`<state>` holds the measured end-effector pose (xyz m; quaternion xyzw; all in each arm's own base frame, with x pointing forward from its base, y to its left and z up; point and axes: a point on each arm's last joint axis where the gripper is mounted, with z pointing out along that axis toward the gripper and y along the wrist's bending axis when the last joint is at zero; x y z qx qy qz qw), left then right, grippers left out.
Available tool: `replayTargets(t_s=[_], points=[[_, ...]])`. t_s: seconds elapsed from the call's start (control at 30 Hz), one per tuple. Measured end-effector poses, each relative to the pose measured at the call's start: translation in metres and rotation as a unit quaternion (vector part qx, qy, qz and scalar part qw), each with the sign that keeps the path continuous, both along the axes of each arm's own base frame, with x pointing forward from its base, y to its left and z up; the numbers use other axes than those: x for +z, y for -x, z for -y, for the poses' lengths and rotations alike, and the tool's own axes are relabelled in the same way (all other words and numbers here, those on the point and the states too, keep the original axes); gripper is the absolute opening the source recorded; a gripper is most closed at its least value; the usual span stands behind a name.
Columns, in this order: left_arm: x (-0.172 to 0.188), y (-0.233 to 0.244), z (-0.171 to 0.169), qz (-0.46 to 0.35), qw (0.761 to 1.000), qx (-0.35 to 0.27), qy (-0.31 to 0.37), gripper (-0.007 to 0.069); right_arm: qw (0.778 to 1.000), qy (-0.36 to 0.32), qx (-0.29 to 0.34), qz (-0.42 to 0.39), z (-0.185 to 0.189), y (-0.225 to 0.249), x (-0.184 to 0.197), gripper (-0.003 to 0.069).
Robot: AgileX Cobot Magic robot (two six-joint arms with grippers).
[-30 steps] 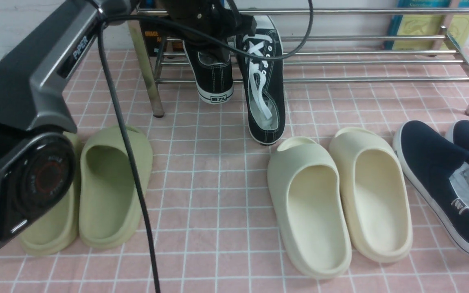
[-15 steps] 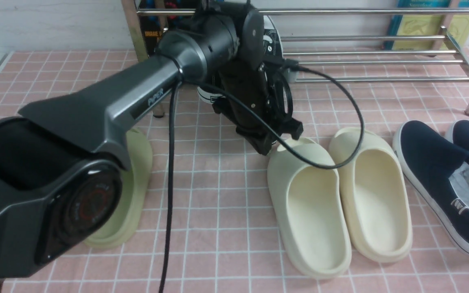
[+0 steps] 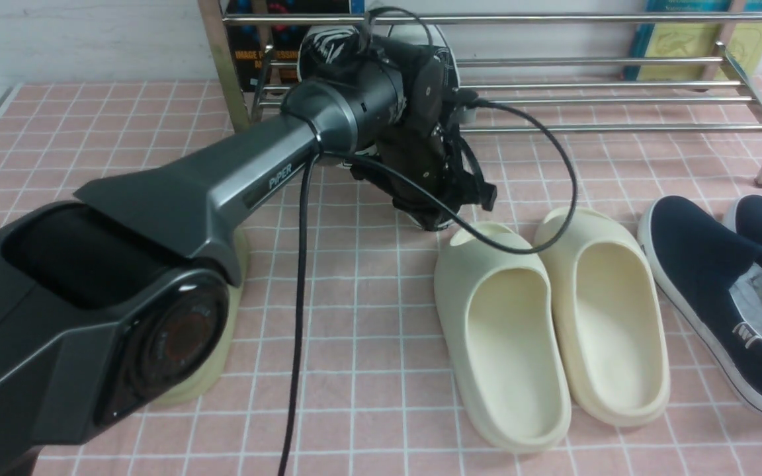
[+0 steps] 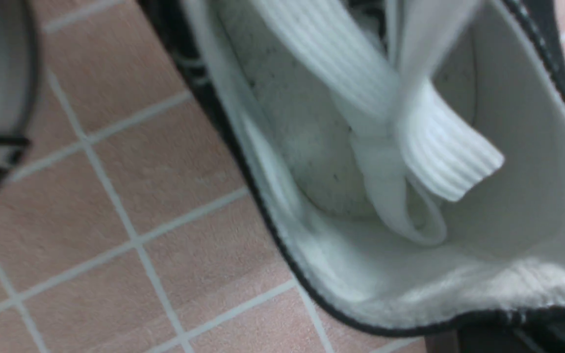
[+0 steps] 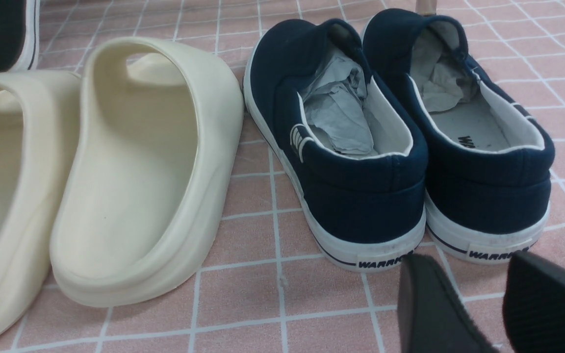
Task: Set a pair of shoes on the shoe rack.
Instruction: Use the left arm to put a shoe into the shoe rack
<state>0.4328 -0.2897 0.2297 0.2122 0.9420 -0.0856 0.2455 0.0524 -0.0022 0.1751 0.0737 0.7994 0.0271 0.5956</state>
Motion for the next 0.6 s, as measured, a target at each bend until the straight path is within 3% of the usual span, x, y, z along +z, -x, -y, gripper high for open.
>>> replayTargets(t_s=[0.23, 0.6], points=[[0.038, -0.007, 0.005, 0.073, 0.996, 0.004, 0.04, 0.0009, 1.0, 0.0, 0.0, 0.0, 0.0, 0.0, 0.0, 0.024], [0.045, -0.02, -0.005, 0.146, 0.988, 0.051, 0.017, 0.0009, 1.0, 0.0, 0.0, 0.0, 0.0, 0.0, 0.0, 0.024]])
